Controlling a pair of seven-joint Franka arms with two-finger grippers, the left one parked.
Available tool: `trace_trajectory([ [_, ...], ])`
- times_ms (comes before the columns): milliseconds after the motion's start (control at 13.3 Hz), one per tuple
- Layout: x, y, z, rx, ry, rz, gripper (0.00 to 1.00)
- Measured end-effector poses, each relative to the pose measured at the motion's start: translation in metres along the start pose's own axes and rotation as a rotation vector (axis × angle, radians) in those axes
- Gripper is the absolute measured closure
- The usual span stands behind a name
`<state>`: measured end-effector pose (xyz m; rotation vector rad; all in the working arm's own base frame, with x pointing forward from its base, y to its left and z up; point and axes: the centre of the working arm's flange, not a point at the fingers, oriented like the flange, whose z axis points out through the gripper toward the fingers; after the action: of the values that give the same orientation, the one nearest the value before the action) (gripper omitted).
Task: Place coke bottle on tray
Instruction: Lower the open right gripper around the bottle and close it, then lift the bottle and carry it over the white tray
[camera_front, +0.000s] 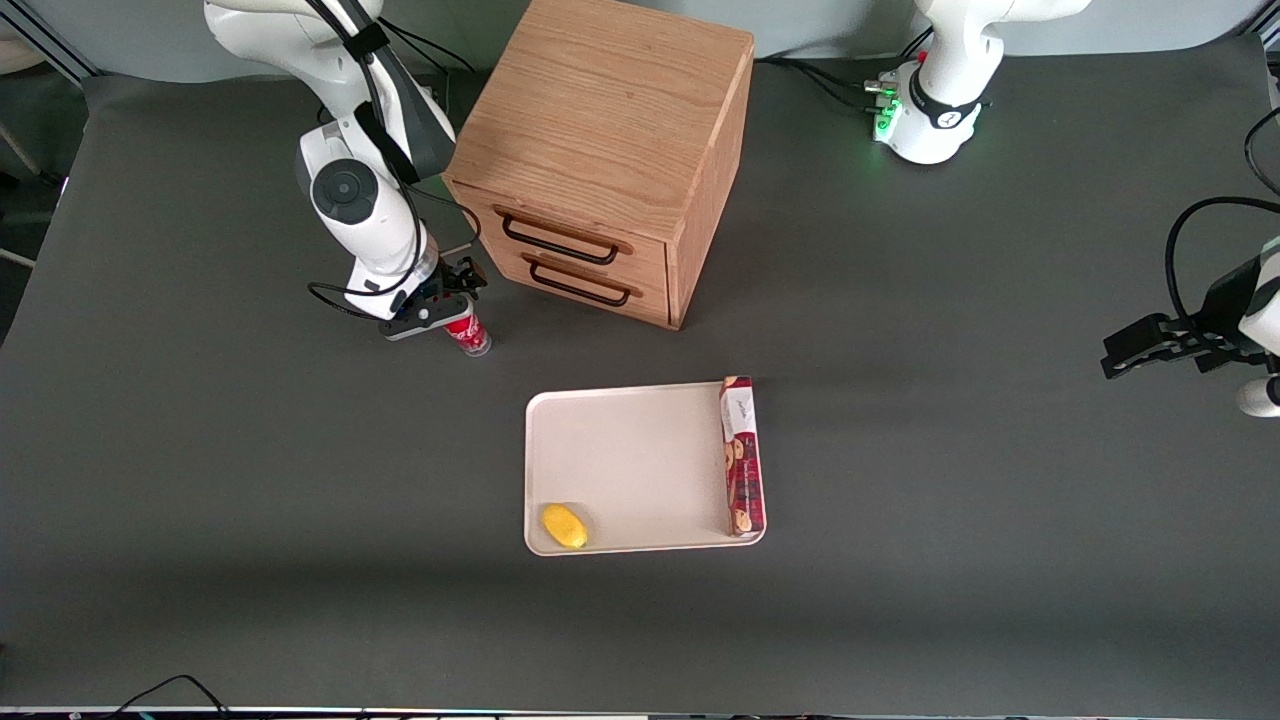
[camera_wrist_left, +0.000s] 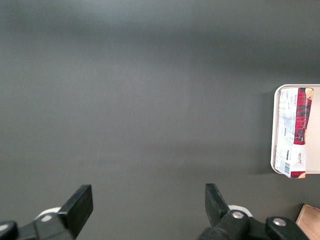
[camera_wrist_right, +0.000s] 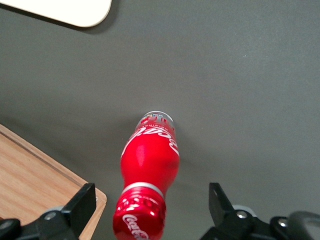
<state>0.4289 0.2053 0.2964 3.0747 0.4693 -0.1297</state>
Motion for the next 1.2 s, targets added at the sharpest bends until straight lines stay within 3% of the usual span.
trace_trajectory([
  [375, 0.007, -0.001, -0.008, 0.003, 0.020, -0.001, 0.04],
  [450, 0.007, -0.002, -0.007, 0.003, 0.018, -0.002, 0.09],
  [750, 0.008, -0.002, -0.006, 0.003, 0.016, -0.003, 0.59],
  [1200, 0.013, -0.007, -0.014, 0.003, 0.026, -0.013, 0.61],
])
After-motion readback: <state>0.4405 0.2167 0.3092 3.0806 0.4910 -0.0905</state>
